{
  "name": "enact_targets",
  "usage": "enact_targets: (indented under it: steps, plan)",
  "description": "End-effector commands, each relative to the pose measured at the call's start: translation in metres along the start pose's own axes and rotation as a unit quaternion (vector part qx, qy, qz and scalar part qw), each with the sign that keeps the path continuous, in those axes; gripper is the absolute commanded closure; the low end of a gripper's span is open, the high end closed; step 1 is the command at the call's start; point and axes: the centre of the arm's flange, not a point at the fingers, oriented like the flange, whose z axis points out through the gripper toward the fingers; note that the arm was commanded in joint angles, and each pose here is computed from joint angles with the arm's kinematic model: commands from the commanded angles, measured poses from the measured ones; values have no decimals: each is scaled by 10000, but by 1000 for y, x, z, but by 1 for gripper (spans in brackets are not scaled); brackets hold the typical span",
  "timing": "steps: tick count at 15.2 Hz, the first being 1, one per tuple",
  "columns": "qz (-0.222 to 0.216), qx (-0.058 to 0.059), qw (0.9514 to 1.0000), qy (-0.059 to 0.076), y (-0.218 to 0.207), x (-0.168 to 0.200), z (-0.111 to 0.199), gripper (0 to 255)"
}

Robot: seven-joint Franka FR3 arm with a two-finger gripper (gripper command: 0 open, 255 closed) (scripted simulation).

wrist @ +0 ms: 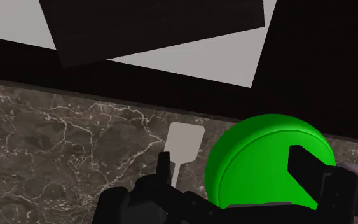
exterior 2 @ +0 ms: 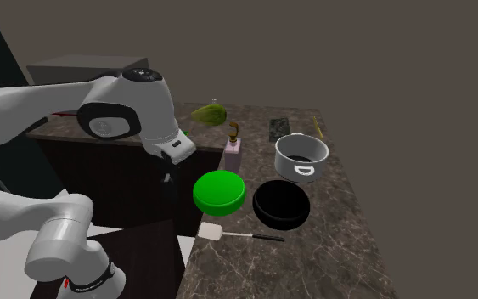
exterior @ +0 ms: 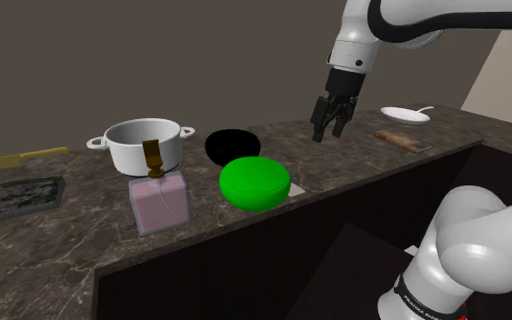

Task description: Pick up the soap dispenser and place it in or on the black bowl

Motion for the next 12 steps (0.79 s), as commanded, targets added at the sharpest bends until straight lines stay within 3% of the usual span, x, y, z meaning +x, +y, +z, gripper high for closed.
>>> enact_targets:
  steps: [1,12]
  plan:
    - [0,0,10000,0,0,0,0,0]
    - [265,216,9984,444,-125,41,30,0]
